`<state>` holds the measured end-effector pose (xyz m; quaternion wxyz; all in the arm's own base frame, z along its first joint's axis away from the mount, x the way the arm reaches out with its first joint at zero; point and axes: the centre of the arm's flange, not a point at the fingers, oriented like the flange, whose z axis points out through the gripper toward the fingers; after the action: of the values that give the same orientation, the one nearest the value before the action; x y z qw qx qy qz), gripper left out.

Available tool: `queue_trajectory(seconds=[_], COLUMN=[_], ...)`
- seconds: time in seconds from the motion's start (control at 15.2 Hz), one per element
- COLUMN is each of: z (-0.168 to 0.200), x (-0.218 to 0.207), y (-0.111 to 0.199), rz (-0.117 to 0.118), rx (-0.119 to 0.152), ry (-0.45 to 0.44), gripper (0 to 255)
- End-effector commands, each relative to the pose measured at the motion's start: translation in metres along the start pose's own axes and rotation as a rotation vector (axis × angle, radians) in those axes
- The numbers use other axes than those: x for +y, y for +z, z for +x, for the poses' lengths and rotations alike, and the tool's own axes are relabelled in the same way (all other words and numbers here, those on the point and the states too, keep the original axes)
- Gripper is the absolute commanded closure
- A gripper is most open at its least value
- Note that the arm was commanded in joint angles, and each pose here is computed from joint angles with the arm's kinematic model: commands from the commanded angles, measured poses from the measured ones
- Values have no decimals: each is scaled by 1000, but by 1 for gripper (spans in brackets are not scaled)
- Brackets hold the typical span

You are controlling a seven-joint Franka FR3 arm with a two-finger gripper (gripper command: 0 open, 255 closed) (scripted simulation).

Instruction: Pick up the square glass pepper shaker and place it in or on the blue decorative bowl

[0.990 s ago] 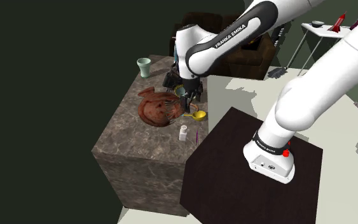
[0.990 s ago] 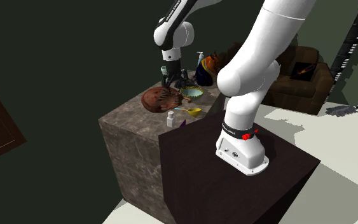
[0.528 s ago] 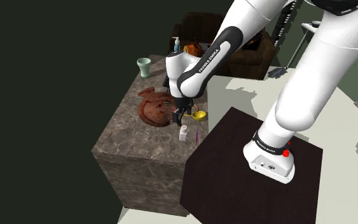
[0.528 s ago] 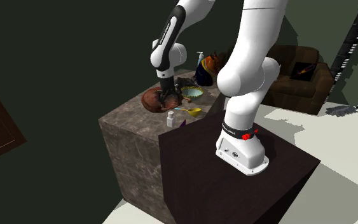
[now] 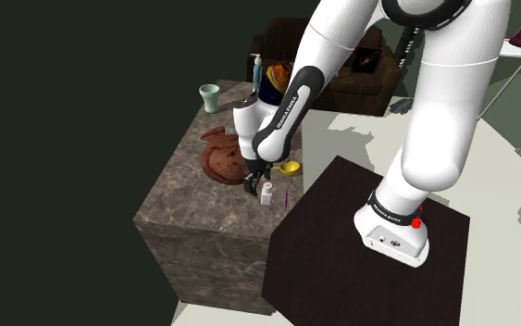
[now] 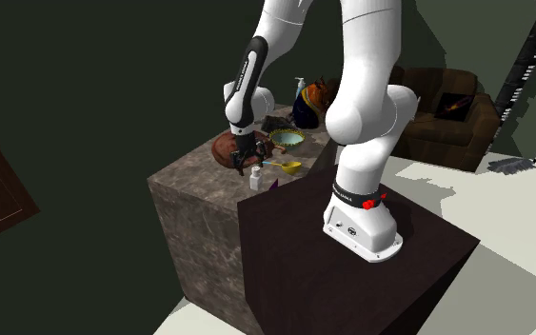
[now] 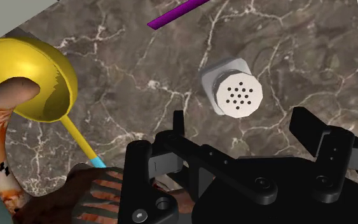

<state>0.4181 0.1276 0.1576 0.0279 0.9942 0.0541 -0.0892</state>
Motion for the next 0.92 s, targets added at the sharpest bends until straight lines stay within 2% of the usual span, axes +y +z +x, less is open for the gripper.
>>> queue_trajectory(seconds=[0.0, 0.2, 0.66, 0.73, 0.86], z=[0, 0, 0, 0, 0], x=[0, 0, 0, 0, 0], y=[11, 25, 25, 25, 25], rz=[0, 0, 0, 0, 0], rx=[1, 1, 1, 1, 1], ry=[0, 0, 0, 0, 0], gripper=[0, 0, 0, 255, 255])
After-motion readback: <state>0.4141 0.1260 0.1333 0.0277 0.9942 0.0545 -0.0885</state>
